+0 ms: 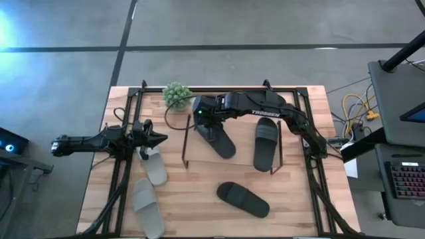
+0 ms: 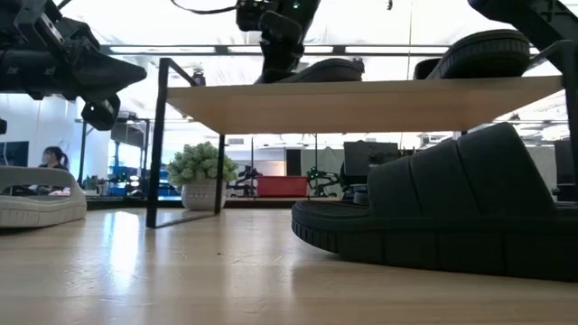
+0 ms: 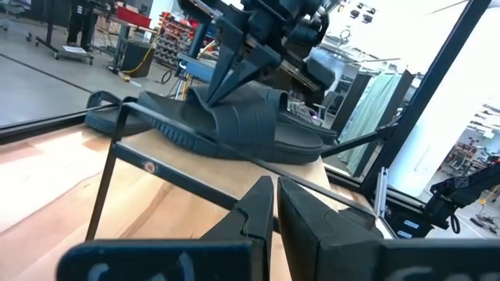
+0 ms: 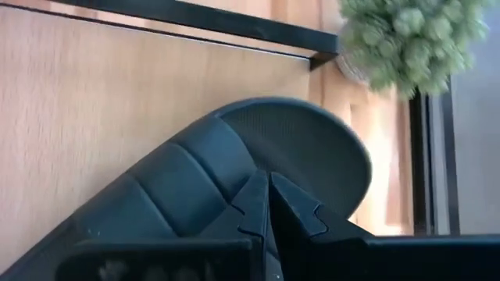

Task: Pick and place slides into the shelf
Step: Put the black slipper on the shelf

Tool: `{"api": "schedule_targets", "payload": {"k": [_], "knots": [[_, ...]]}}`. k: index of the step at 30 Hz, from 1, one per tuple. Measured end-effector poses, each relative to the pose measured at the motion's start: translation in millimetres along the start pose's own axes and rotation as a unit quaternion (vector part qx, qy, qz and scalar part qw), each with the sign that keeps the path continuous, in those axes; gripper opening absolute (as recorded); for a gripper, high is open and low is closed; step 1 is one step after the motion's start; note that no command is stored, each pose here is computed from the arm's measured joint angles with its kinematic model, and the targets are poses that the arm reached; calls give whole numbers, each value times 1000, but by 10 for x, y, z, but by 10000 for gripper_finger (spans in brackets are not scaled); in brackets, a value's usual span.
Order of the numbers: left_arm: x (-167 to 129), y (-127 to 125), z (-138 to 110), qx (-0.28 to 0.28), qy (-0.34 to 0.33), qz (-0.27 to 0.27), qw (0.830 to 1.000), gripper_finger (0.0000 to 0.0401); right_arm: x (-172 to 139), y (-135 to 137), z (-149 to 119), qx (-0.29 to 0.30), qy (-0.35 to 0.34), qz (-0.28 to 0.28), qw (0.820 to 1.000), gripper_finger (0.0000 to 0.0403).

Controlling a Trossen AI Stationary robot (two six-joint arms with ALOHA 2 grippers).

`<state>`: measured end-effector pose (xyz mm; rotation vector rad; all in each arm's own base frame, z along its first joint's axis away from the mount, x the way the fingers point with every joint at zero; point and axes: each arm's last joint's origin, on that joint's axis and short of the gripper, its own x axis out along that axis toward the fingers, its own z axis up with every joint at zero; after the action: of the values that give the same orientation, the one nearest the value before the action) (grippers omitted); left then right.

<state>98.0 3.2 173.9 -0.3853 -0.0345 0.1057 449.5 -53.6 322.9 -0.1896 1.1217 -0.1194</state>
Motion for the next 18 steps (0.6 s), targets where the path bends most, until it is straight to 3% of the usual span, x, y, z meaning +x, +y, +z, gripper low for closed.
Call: {"api": "schedule_targets", "payload": {"k": [7, 14, 18], "knots": [[0, 0, -1, 0, 0, 0, 1000, 6, -249, -14, -104, 50, 27, -33, 998, 8], [0, 1, -1, 0, 0, 0, 1000, 6, -413, 57, -331, 79, 129, -31, 988, 8], [0, 0, -1, 0, 0, 0, 1000, 6, -509, 119, -221, 71, 59, -29, 995, 9]]}}
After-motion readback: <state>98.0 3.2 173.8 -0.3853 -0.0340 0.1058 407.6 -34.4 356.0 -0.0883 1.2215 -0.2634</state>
